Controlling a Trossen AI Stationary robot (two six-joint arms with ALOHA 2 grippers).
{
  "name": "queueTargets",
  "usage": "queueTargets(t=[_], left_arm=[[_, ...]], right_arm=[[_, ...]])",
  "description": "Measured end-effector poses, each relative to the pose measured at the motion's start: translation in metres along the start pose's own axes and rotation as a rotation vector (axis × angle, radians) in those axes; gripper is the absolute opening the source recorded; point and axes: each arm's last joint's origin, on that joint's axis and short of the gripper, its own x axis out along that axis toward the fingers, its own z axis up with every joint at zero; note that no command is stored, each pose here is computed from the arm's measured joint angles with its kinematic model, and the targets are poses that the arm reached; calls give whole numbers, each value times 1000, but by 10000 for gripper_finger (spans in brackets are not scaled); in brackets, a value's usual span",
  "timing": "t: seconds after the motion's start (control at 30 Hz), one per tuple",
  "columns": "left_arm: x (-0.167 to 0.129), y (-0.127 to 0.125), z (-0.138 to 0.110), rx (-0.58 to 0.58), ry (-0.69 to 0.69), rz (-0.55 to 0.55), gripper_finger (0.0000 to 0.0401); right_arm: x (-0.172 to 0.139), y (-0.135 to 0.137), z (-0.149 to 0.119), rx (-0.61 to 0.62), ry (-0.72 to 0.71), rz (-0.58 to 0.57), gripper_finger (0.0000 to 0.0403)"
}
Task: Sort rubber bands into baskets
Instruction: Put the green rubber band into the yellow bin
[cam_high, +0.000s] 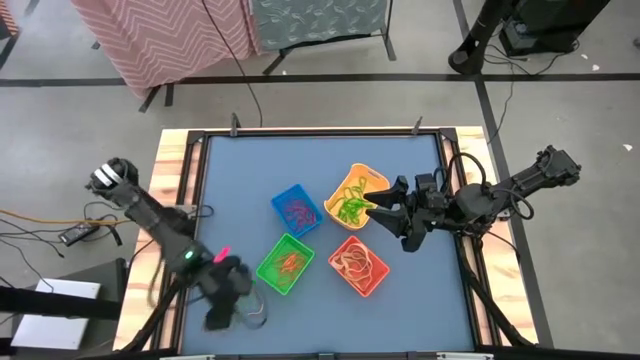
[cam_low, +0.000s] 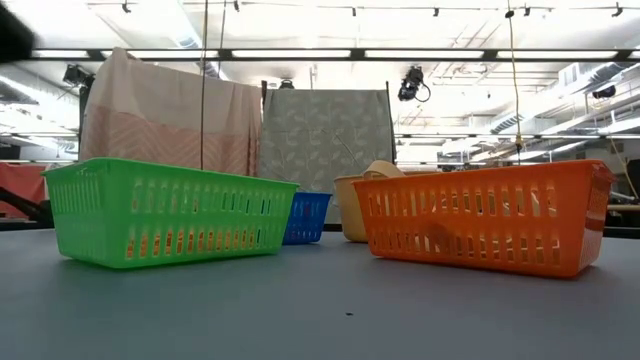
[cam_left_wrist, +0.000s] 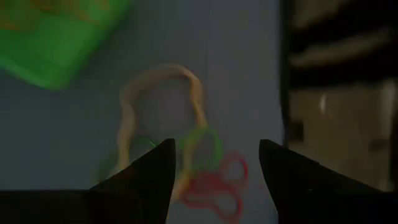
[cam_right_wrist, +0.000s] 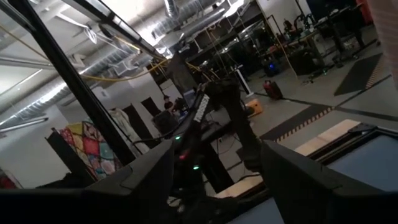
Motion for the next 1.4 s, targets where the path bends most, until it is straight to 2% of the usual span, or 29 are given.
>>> queueTargets(t=[0.1, 0.2, 0.53, 0.8, 1.1, 1.2, 1.4], left_arm=[[8, -17, -18, 187, 32, -12, 227], [20, -23, -28, 340, 69, 25, 220], [62, -11, -21, 524, 186, 145, 203], [75, -5, -21, 578, 237, 192, 202], [80, 5, -22, 544, 253, 237, 200], [81, 6, -21, 536, 245, 235, 185], [81, 6, -20, 526, 252, 217, 132]], right_arm=[[0, 0, 0, -6, 2, -1, 252], [1, -2, 0, -11, 2, -10, 252], [2, -4, 1, -8, 1, -22, 252], [2, -4, 1, -9, 2, -23, 252], [2, -5, 0, -11, 6, -25, 252], [2, -5, 0, -11, 7, -25, 252], [2, -4, 0, -11, 8, -23, 252]])
